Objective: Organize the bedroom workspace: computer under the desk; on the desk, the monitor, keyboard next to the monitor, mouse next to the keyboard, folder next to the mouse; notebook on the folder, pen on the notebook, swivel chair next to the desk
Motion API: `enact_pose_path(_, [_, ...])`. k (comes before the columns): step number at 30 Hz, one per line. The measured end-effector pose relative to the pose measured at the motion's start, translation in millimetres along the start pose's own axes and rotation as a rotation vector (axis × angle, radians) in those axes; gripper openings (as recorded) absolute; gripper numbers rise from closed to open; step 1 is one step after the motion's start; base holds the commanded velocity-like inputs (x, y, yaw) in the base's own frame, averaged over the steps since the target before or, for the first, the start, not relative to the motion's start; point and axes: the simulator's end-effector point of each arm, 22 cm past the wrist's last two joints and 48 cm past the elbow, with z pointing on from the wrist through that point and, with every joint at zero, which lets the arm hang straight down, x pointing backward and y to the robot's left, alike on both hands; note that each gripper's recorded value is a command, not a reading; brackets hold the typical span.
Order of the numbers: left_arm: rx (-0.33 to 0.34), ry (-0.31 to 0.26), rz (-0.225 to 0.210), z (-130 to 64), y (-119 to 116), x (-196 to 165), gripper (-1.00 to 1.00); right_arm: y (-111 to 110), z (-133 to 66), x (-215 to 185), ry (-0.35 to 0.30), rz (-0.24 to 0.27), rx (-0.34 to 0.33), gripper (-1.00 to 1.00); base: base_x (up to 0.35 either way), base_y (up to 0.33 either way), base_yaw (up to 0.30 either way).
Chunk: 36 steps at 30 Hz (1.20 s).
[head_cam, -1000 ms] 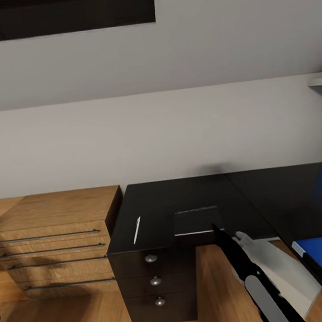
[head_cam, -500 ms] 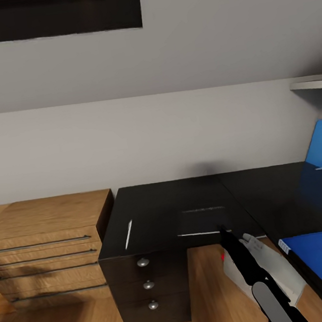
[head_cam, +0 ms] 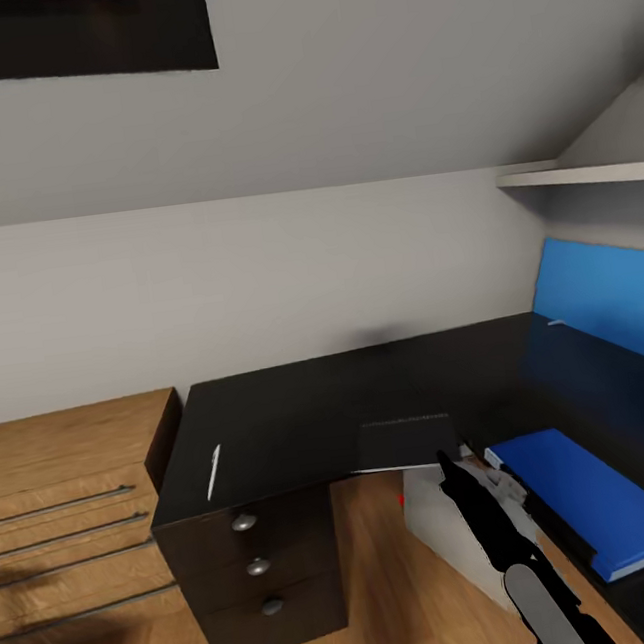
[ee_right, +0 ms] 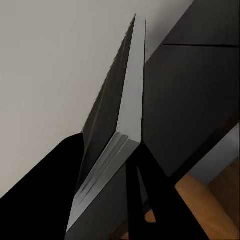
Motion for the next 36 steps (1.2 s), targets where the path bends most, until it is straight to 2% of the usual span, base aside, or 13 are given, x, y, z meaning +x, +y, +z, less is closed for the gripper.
enact_pose_path(6, [-0.003,0.009,-0.002,0.0,-1,5,1.0,-1,0.0,0,-0.001,0.0,0.002,-1.0,-0.001,0.0,-0.286])
enact_pose_path(14, [-0.003,0.01,-0.002,0.0,-1,6,1.0,4,0.4,1,-0.003,0.003,-0.006,-1.0,0.0,0.0,-0.052])
enact_pose_path(16, [-0.004,0.011,-0.002,0.0,-1,6,1.0,9,0.7,-7,-0.068,0.025,0.007,-1.0,0.0,0.0,-0.002])
enact_pose_path(20, [-0.004,0.011,-0.002,0.0,0,6,1.0,-3,-9.3,-44,-0.289,0.053,0.088,-1.0,0.0,0.0,0.0])
enact_pose_path(22, [-0.004,0.011,-0.002,0.0,0,6,1.0,-9,-14.7,-49,-0.328,0.061,0.113,-1.0,0.0,0.0,0.0])
enact_pose_path(28, [-0.004,0.011,-0.001,0.0,0,6,1.0,-53,-42.1,-63,-0.46,0.111,0.305,-1.0,0.0,0.0,0.0])
enact_pose_path(30, [-0.004,0.011,-0.001,0.0,0,6,1.0,-61,-50.0,-71,-0.513,0.124,0.341,-1.0,0.0,0.0,0.0])
enact_pose_path(32, [-0.004,0.011,-0.002,0.0,0,6,1.0,-76,-60.4,-75,-0.563,0.171,0.402,-1.0,0.0,0.0,0.0])
enact_pose_path(35, [-0.004,0.011,-0.002,0.0,0,6,1.0,-89,-66.9,-73,-0.583,0.239,0.451,-1.0,0.0,0.0,0.0])
enact_pose_path(36, [-0.004,0.011,-0.001,0.0,0,6,1.0,-90,-67.3,-72,-0.584,0.245,0.455,-1.0,0.0,0.0,0.0])
